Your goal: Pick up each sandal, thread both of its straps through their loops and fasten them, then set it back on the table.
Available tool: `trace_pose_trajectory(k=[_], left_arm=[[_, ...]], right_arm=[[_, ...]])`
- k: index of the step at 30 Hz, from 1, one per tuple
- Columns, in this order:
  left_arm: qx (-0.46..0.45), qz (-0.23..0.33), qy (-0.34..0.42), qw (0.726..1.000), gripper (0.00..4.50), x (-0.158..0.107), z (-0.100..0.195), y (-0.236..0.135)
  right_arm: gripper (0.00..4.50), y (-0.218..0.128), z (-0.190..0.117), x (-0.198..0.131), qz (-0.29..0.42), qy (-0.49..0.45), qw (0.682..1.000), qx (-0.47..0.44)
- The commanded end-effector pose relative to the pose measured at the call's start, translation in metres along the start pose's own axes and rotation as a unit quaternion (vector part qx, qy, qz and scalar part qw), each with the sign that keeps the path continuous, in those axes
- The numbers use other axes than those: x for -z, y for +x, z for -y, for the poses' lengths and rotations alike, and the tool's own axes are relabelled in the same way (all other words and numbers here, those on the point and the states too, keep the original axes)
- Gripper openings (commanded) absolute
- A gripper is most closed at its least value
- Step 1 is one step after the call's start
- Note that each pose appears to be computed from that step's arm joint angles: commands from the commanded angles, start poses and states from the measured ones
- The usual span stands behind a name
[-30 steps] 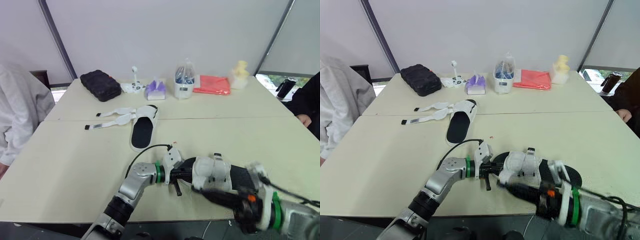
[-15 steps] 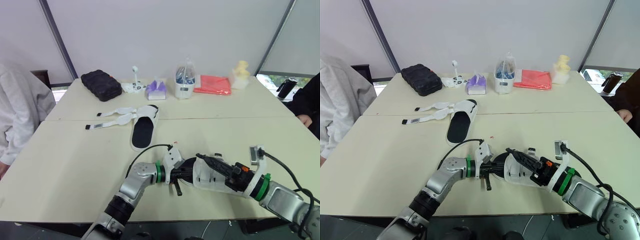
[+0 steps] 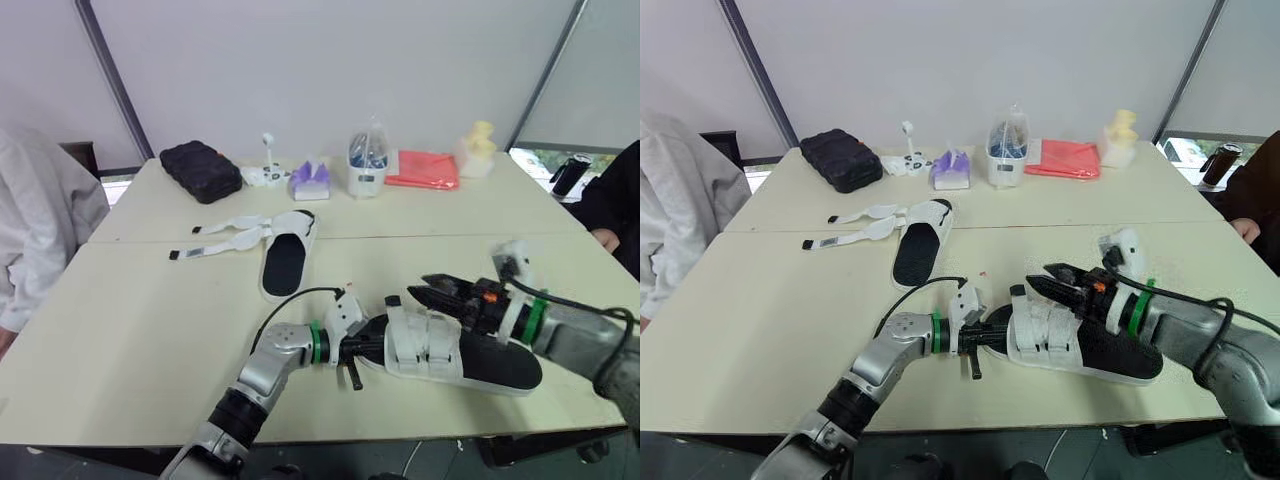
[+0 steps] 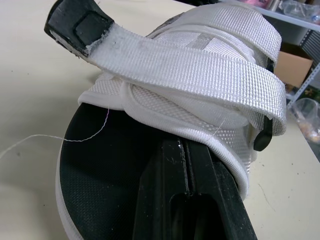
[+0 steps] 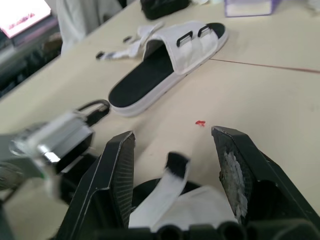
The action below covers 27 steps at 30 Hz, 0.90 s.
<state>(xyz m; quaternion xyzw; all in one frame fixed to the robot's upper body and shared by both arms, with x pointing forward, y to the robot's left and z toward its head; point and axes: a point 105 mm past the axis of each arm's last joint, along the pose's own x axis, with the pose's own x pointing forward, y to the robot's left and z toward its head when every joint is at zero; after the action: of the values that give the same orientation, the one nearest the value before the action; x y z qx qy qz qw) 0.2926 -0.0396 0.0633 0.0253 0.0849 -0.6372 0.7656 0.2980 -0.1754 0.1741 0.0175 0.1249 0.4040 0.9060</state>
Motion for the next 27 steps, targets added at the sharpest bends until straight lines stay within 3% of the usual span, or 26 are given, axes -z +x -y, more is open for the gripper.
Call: trace_pose_trajectory(k=[1, 17, 22, 23, 27], left_arm=[[-0.002, -0.050, -0.025, 0.998, 0.00, 0.029, 0.004, 0.003], [-0.021, -0.042, -0.025, 0.999, 0.00, 0.030, 0.002, 0.004], [-0.024, -0.041, -0.025, 0.999, 0.00, 0.030, 0.002, 0.003], [-0.024, -0.041, -0.025, 0.999, 0.00, 0.030, 0.002, 0.003], [-0.025, -0.041, -0.024, 0.999, 0.00, 0.030, 0.002, 0.003]], right_arm=[[2.60, 0.006, 0.007, 0.000, -0.022, -0.013, 0.999, -0.033], [2.60, 0.027, 0.019, 0.018, -0.131, -0.018, 0.984, -0.117], [0.23, 0.030, 0.018, 0.014, -0.127, -0.023, 0.984, -0.124], [0.03, 0.031, 0.017, 0.014, -0.128, -0.024, 0.984, -0.125], [0.03, 0.030, 0.014, 0.008, -0.111, -0.017, 0.985, -0.132]])
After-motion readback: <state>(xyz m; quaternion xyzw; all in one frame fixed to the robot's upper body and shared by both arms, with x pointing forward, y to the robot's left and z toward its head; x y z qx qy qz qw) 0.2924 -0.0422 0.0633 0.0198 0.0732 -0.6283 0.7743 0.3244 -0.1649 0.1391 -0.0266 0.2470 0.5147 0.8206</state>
